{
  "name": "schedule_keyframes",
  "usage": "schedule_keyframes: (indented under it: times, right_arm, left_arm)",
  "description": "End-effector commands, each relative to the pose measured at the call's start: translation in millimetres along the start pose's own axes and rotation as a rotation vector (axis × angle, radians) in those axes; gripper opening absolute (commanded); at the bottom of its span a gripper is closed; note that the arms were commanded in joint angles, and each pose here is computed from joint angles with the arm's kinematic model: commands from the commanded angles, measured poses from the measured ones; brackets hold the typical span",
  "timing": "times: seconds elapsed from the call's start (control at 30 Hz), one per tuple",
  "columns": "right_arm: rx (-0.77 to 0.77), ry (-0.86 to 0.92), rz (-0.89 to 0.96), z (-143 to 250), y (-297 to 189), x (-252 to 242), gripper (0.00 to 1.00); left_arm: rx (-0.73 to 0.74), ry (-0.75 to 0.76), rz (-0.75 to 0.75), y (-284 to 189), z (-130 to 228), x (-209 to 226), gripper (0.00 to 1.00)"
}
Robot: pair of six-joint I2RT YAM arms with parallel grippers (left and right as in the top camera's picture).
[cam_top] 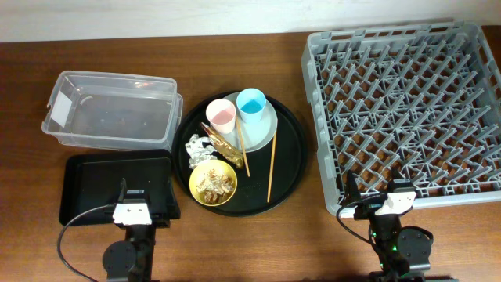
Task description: Sort waste into correct bins and load items into the dishwasher rack
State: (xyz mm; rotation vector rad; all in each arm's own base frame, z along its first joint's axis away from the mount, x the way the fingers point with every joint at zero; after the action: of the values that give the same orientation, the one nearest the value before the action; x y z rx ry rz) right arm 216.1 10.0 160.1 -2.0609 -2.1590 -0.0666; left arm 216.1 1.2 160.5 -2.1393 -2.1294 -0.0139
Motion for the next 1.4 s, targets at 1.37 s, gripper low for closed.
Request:
schedule_keyframes:
  times: [1.37]
  right_arm:
    - [0.002, 0.004, 0.017, 1.9, 0.0, -3.0, 0.98]
  left_arm:
    - [-0.04, 0.018, 0.113, -1.4, -6.6, -16.1, 0.99]
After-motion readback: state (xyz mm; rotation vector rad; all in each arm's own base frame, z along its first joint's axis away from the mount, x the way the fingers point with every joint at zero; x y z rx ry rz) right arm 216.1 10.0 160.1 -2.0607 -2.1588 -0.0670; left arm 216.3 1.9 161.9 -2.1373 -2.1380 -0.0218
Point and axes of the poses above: each gripper's point midway between its finger pads, its own y axis out along the fingers, its own x axis along the line the jaws close on, z = x × y, the point moved 3 cm from there along -y, back along the fingers, and after that the axes turned 5 degrees about y, right-handed, at the moved point
